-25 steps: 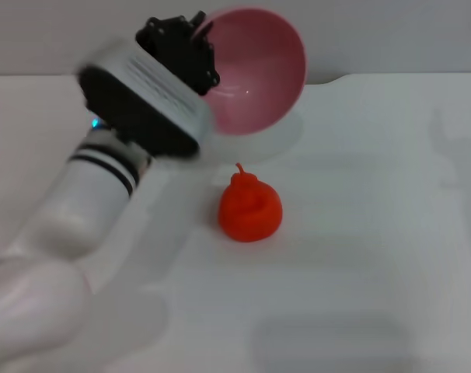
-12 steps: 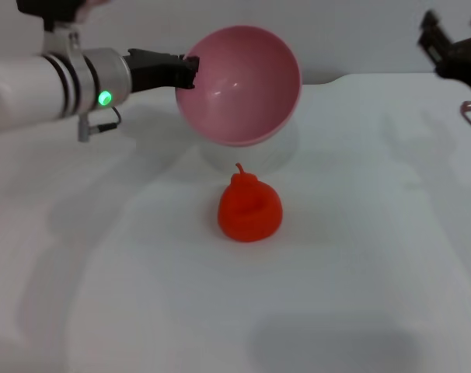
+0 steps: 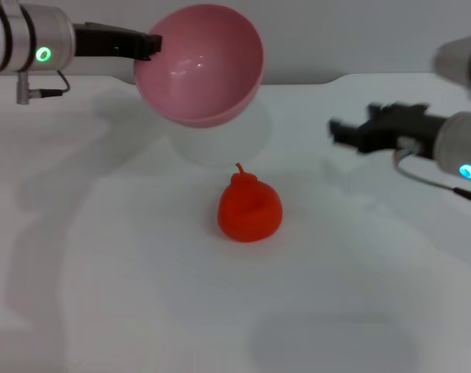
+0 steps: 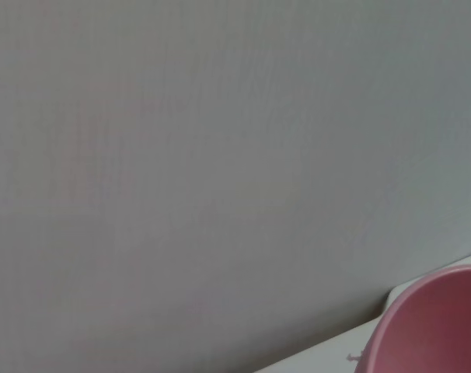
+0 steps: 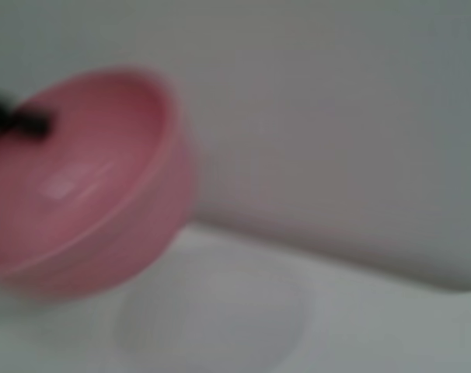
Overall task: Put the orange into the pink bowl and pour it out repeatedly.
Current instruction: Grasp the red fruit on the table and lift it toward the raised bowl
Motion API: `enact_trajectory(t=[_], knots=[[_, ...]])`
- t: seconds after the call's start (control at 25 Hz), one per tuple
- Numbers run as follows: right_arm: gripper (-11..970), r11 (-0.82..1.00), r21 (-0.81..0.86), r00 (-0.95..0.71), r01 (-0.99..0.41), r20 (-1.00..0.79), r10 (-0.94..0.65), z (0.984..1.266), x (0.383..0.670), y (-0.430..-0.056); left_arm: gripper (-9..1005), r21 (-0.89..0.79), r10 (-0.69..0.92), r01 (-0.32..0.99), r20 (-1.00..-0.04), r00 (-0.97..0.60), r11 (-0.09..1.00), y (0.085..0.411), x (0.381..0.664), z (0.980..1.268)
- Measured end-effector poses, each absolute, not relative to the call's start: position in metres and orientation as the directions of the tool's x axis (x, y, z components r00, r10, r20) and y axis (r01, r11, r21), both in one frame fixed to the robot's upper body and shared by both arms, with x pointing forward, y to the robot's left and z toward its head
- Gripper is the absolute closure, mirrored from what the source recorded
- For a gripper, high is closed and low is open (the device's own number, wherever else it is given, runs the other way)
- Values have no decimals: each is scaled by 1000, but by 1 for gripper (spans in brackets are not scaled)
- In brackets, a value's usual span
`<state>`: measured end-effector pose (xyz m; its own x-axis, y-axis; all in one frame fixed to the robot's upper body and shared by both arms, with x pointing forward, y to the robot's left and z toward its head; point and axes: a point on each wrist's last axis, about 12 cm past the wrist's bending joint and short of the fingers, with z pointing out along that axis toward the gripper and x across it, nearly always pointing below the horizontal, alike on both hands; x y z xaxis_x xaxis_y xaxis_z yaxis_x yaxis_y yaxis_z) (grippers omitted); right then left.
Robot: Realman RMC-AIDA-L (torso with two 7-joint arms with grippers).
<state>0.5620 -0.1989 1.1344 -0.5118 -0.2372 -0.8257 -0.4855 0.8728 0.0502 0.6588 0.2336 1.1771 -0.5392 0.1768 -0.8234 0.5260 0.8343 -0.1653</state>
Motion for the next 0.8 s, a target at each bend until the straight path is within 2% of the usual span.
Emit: enact_trajectory(t=[0.28,0.48,0.8], knots=[[265,738,44,-540,-673,-712,-450,1143,560,-161,949,-158,183,516,-816,-549,842,240,658,1174],[265,700,44,-535,-713,-679,-502,1142,562,-149,949,-145,215,519,-794,-569,842,238,655,1166],[268,658,57,-539,-751,-629,-560,1125,566,-134,949,-158,225,528,-776,-589,834,236,653,1160]])
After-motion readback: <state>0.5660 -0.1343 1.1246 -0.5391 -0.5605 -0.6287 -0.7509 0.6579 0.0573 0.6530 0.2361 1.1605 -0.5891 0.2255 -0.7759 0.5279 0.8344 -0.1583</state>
